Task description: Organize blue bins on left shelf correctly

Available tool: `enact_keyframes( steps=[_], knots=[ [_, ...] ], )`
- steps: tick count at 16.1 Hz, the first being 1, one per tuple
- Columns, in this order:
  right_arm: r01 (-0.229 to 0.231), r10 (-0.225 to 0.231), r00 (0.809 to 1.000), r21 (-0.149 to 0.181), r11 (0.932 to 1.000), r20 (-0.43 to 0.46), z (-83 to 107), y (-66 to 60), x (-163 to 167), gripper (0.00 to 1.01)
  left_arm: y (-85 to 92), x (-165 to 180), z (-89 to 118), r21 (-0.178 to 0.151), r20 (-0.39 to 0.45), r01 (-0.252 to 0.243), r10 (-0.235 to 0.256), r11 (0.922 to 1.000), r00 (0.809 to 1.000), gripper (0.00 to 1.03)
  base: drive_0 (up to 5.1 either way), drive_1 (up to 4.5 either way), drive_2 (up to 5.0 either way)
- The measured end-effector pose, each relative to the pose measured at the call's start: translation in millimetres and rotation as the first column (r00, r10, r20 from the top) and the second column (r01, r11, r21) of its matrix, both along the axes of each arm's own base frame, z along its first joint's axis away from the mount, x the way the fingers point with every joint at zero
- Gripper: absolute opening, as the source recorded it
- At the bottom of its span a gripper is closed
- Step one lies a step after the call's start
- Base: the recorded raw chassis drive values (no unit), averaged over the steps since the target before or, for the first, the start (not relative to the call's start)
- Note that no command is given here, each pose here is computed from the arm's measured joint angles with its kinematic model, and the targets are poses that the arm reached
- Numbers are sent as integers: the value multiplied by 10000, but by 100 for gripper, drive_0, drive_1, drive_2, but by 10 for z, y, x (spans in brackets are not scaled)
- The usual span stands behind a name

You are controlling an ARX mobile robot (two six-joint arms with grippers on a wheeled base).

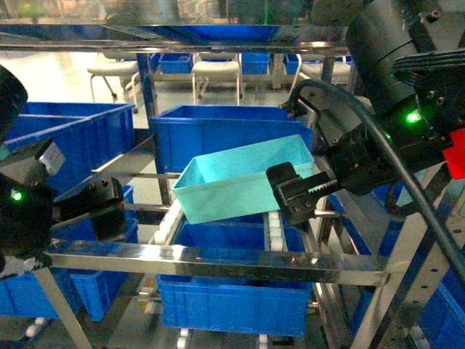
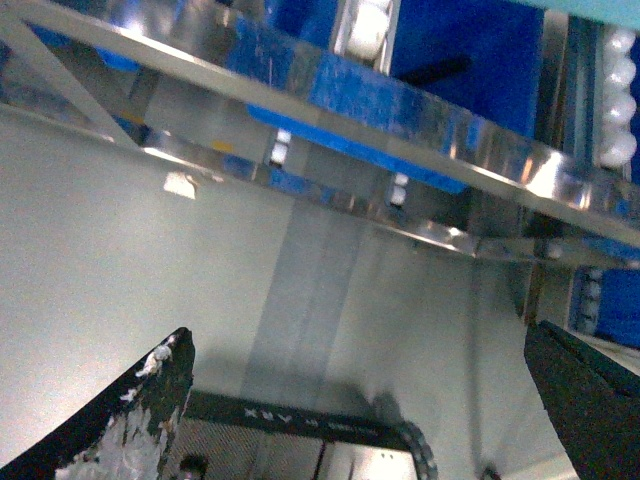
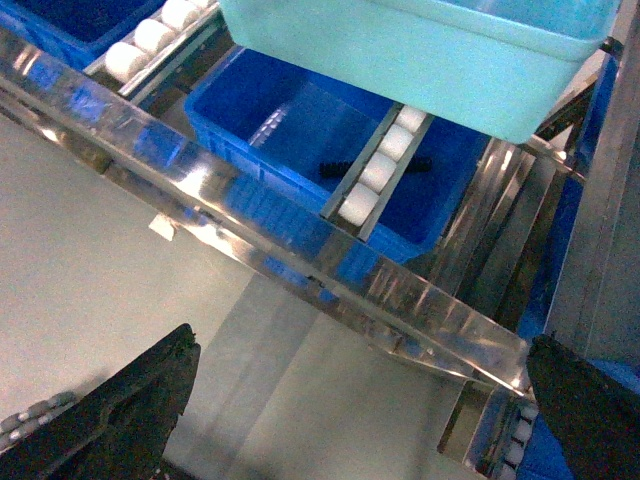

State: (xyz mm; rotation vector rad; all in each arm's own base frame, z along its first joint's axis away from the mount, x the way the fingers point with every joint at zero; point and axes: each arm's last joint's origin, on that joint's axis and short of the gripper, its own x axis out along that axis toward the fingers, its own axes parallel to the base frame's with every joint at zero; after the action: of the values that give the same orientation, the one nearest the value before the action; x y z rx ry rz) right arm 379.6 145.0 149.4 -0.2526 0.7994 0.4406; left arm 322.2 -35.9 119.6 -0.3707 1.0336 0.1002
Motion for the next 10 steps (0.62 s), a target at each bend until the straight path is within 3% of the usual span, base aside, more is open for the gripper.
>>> enact_keyframes(
  steps=[2,3,4,7,8,9,10],
  knots=[
    [-121,122,9999,42,9999,-94,29,6,-77,98,4,-84,0,-228,-247,-109,103,9997,9996,98,0,0,0],
    [-275,283,9983,175,9995,-504,24,-9,-198,98,-11,-176,4,-664,-457,-68,38,9978,9989,98,0,0,0],
    [-464,476,9962,177,9988,-735,2,15,-274,98,-12,-183,6,-748,-474,-104,69,9971,9989,98,0,0,0],
    [-373,383,9983,252,9990,-443,7,19,-257,98,-20,-184,6,-803,-491,-129,90,9967,9988,98,0,0,0],
    [1439,-1579,9434,688,9872,2918,-73,-25,-285,84,-36,-142,-171,223,2544,169,-221,9996,9668,88,0,0,0],
    [2665,-2980,8478,1334,9546,4386,-124,-220,-531,71,52,-439,-391,1873,4023,221,-972,9821,9103,73,0,0,0],
    [3304,-4007,7451,2268,9162,5331,-87,-512,-732,59,122,-705,-430,2684,4762,408,-1694,9624,8628,63,0,0,0]
  ],
)
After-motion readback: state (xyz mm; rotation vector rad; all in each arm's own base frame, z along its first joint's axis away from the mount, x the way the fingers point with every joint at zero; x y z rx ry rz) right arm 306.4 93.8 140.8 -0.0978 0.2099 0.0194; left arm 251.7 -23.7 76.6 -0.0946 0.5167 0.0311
